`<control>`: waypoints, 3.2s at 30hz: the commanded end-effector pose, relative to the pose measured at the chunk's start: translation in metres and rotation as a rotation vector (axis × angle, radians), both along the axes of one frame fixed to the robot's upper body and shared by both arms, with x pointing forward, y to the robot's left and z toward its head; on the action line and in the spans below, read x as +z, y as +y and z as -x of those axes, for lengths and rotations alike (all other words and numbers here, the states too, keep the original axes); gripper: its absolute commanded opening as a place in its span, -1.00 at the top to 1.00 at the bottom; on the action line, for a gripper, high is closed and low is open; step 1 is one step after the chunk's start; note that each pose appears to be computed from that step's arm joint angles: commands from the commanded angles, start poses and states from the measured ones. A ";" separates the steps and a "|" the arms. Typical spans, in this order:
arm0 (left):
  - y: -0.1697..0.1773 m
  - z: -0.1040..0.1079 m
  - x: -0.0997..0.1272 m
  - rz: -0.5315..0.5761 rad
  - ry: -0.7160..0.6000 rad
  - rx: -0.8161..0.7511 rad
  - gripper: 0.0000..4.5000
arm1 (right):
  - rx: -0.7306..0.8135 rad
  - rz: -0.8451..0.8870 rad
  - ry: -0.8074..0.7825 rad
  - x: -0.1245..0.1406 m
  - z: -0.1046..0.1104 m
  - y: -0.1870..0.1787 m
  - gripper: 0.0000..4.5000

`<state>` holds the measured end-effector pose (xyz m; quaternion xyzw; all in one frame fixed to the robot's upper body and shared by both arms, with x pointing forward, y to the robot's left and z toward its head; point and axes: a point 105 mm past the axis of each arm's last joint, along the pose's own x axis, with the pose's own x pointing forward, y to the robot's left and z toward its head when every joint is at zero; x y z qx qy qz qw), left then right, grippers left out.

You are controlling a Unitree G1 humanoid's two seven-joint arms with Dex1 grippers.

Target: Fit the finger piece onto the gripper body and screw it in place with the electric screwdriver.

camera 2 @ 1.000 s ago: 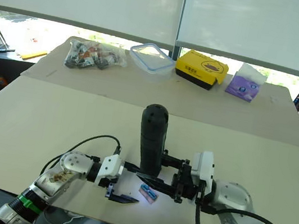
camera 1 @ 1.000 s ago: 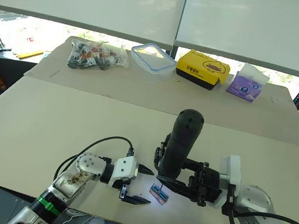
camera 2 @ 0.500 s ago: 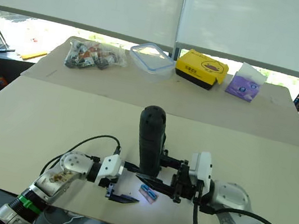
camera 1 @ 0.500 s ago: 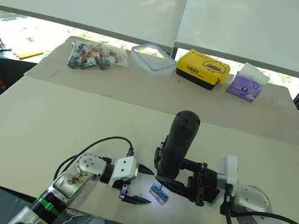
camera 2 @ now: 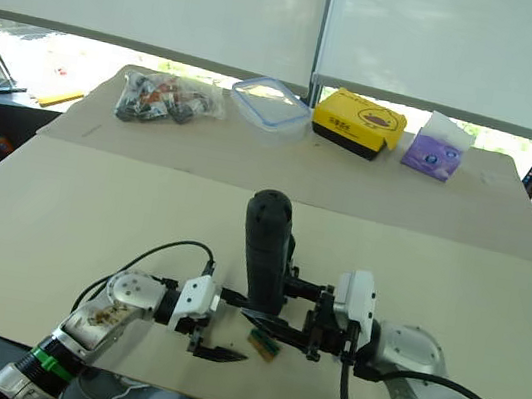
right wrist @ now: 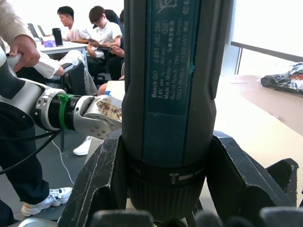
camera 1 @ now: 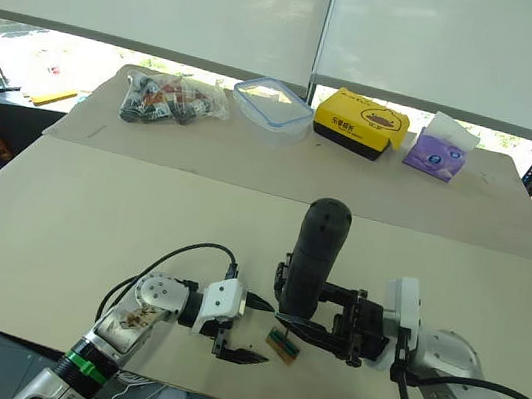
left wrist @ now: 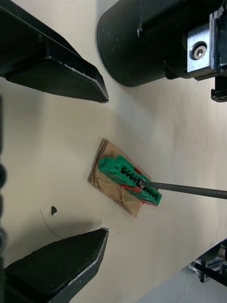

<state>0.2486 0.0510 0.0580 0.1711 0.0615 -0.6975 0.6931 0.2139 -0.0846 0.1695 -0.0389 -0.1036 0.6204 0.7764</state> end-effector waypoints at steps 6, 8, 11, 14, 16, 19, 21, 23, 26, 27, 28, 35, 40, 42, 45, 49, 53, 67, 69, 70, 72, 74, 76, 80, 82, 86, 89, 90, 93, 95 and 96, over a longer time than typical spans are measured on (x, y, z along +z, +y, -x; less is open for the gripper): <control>-0.006 0.012 -0.021 -0.040 0.077 -0.014 -0.98 | 0.009 -0.025 -0.048 0.009 0.003 0.003 0.15; -0.006 0.012 -0.021 -0.039 0.076 -0.013 -0.98 | 0.006 -0.028 -0.041 0.007 0.003 0.002 0.15; -0.007 0.012 -0.021 -0.038 0.077 -0.012 -0.98 | 0.001 -0.037 -0.033 0.007 0.003 0.001 0.15; -0.008 0.012 -0.021 -0.037 0.075 -0.013 -0.98 | 0.003 -0.043 -0.038 0.008 0.004 0.001 0.15; -0.009 0.012 -0.021 -0.037 0.073 -0.013 -0.98 | 0.003 -0.046 -0.042 0.010 0.004 0.001 0.15; -0.009 0.011 -0.019 -0.036 0.068 -0.011 -0.98 | 0.005 -0.048 -0.050 0.014 0.005 -0.001 0.15; -0.009 0.010 -0.017 -0.036 0.064 -0.010 -0.98 | 0.007 -0.048 -0.056 0.016 0.006 -0.002 0.15; -0.008 0.008 -0.015 -0.036 0.058 -0.006 -0.98 | 0.009 -0.050 -0.062 0.018 0.006 -0.003 0.15; -0.006 0.003 -0.011 -0.036 0.046 0.003 -0.98 | 0.014 -0.056 -0.071 0.023 0.006 -0.004 0.15; -0.005 0.001 -0.010 -0.038 0.041 0.008 -0.98 | 0.021 -0.067 -0.073 0.026 0.007 -0.003 0.15; -0.003 0.000 -0.009 -0.039 0.037 0.014 -0.98 | 0.025 -0.079 -0.075 0.029 0.008 -0.003 0.15; 0.021 -0.010 0.004 -0.021 0.016 0.031 -0.98 | 0.044 -0.105 -0.079 0.044 0.011 -0.002 0.15; 0.034 -0.005 0.024 0.048 0.023 0.001 -0.98 | 0.057 -0.097 -0.092 0.057 0.015 -0.002 0.15; 0.039 -0.001 0.036 0.106 0.048 -0.009 -0.98 | 0.050 -0.095 -0.103 0.063 0.014 -0.005 0.15; 0.046 0.004 0.051 0.174 0.074 -0.015 -0.98 | 0.035 -0.094 -0.115 0.071 0.013 -0.010 0.15; 0.053 0.001 0.076 0.290 0.034 0.047 -0.98 | -0.003 -0.104 -0.138 0.084 0.011 -0.018 0.15; 0.056 -0.004 0.094 0.373 0.010 0.114 -0.98 | -0.032 -0.134 -0.141 0.097 0.012 -0.023 0.15; 0.038 -0.028 0.081 0.372 -0.012 0.248 -0.98 | -0.047 -0.218 -0.150 0.137 0.008 -0.026 0.15; 0.035 -0.029 0.076 0.365 -0.003 0.244 -0.98 | -0.037 -0.220 -0.156 0.140 0.008 -0.024 0.15; 0.034 -0.031 0.071 0.339 -0.001 0.246 -0.98 | -0.031 -0.219 -0.159 0.141 0.008 -0.023 0.15; 0.033 -0.032 0.066 0.308 -0.001 0.245 -0.98 | -0.027 -0.219 -0.161 0.141 0.008 -0.022 0.15; 0.026 -0.036 0.054 0.253 0.000 0.250 -0.98 | -0.015 -0.221 -0.163 0.143 0.008 -0.020 0.15; 0.016 -0.038 0.044 0.225 0.019 0.244 -0.98 | -0.002 -0.222 -0.162 0.144 0.007 -0.017 0.15; 0.002 -0.047 0.032 0.187 0.028 0.270 -0.98 | 0.016 -0.217 -0.160 0.143 0.007 -0.014 0.15; -0.005 -0.052 0.031 0.177 0.022 0.282 -0.98 | 0.022 -0.215 -0.159 0.143 0.007 -0.013 0.15; -0.012 -0.060 0.029 0.163 0.006 0.305 -0.98 | 0.029 -0.210 -0.156 0.142 0.007 -0.012 0.15; -0.014 -0.060 0.030 0.164 0.008 0.294 -0.98 | 0.030 -0.204 -0.152 0.140 0.008 -0.012 0.15; -0.015 -0.059 0.030 0.164 0.011 0.285 -0.98 | 0.030 -0.202 -0.150 0.140 0.008 -0.012 0.15; -0.018 -0.057 0.030 0.163 0.018 0.267 -0.98 | 0.028 -0.200 -0.148 0.139 0.008 -0.012 0.15; -0.022 -0.057 0.029 0.160 0.018 0.259 -0.98 | 0.026 -0.198 -0.146 0.138 0.008 -0.012 0.15; -0.023 -0.058 0.029 0.159 0.017 0.259 -0.98 | 0.025 -0.197 -0.145 0.138 0.008 -0.012 0.15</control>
